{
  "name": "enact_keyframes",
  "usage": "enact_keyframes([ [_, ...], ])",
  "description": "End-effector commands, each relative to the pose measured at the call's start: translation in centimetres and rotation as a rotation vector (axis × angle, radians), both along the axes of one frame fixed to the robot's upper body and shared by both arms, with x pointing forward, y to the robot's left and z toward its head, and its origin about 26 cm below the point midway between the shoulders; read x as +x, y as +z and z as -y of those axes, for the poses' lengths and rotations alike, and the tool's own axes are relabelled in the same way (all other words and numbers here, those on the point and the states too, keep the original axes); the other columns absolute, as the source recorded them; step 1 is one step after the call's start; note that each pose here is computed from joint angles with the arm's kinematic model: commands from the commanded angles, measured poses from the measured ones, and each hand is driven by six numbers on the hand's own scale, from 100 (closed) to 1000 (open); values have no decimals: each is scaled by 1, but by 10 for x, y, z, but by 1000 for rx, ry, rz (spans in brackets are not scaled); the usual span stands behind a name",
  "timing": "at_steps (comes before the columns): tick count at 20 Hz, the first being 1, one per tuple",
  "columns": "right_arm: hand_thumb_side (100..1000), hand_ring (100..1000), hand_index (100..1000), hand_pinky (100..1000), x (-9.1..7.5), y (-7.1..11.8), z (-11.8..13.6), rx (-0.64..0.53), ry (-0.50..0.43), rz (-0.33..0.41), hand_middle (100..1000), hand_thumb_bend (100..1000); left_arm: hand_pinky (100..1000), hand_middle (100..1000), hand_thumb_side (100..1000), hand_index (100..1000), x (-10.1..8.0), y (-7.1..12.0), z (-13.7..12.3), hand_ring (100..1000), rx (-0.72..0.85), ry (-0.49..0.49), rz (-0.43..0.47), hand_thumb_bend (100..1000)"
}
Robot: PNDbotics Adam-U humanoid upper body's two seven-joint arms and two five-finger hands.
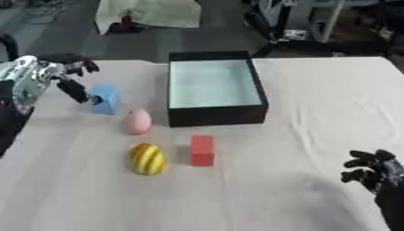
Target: Pick up objects on the table and place them in the box.
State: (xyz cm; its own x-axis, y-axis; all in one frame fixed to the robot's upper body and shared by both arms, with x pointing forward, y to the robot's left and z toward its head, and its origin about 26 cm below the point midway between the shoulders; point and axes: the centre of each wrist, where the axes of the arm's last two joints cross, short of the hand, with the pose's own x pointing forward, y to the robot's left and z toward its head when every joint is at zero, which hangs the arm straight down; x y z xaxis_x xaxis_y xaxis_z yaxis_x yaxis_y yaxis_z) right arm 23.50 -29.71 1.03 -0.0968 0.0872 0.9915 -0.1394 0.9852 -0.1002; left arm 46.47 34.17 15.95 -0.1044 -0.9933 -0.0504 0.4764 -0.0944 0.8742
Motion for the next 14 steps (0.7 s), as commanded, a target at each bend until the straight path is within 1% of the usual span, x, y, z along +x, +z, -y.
enact_keyframes([
  [1,1000,515,761,741,2,4,1,-6,1,13,586,100,926,886,349,948,5,18,3,885,55,-14,23,506],
  [5,1000,515,761,741,2,4,1,-5,4,12,587,100,943,901,341,955,11,10,11,909,107,-19,14,521],
  [8,1000,515,761,741,2,4,1,-3,4,12,587,100,942,900,318,953,14,1,12,907,125,-9,37,501],
  [9,1000,515,761,741,2,4,0,-3,5,13,587,100,939,895,293,947,15,-2,12,902,131,-2,46,474],
  [11,1000,515,761,741,2,4,0,-2,6,12,587,100,937,888,275,942,16,-6,11,895,142,14,70,446],
  [14,1000,515,761,741,3,4,-1,-1,8,12,587,100,935,885,262,939,17,-14,11,890,162,33,101,427],
])
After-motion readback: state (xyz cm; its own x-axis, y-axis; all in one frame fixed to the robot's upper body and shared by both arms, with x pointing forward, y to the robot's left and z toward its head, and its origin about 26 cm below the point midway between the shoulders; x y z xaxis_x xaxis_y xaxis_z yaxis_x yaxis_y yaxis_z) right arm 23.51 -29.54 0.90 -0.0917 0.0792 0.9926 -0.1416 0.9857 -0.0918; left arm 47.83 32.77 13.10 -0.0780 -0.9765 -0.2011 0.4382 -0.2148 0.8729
